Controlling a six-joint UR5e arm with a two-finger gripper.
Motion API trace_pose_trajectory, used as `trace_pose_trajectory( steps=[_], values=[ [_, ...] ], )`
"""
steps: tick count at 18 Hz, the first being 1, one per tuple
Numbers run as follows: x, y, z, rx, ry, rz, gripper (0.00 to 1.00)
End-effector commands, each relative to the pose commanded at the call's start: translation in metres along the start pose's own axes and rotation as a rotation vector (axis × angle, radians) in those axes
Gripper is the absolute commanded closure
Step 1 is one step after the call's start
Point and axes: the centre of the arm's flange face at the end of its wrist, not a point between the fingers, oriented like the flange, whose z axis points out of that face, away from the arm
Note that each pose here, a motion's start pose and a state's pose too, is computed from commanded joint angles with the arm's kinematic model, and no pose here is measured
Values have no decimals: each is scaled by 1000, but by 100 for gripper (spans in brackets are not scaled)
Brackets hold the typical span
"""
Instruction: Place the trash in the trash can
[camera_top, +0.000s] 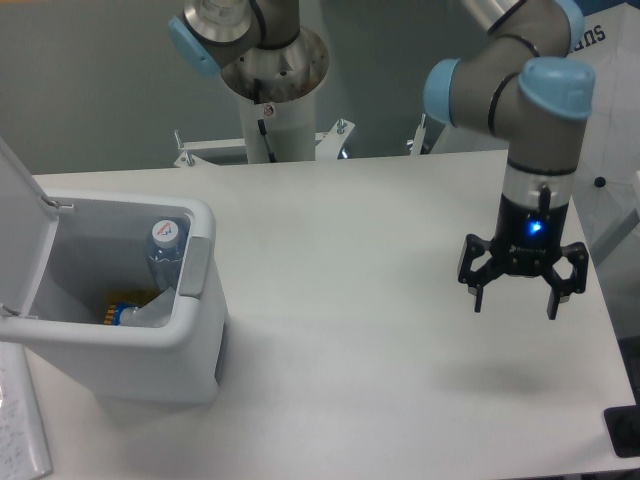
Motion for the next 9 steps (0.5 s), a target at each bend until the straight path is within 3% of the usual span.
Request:
trace_pose_trajectory(
  steps=[3, 9],
  values=[
    [7, -3, 8, -106, 20, 118, 0],
    [17, -15, 25, -211, 12, 195, 0]
  ],
)
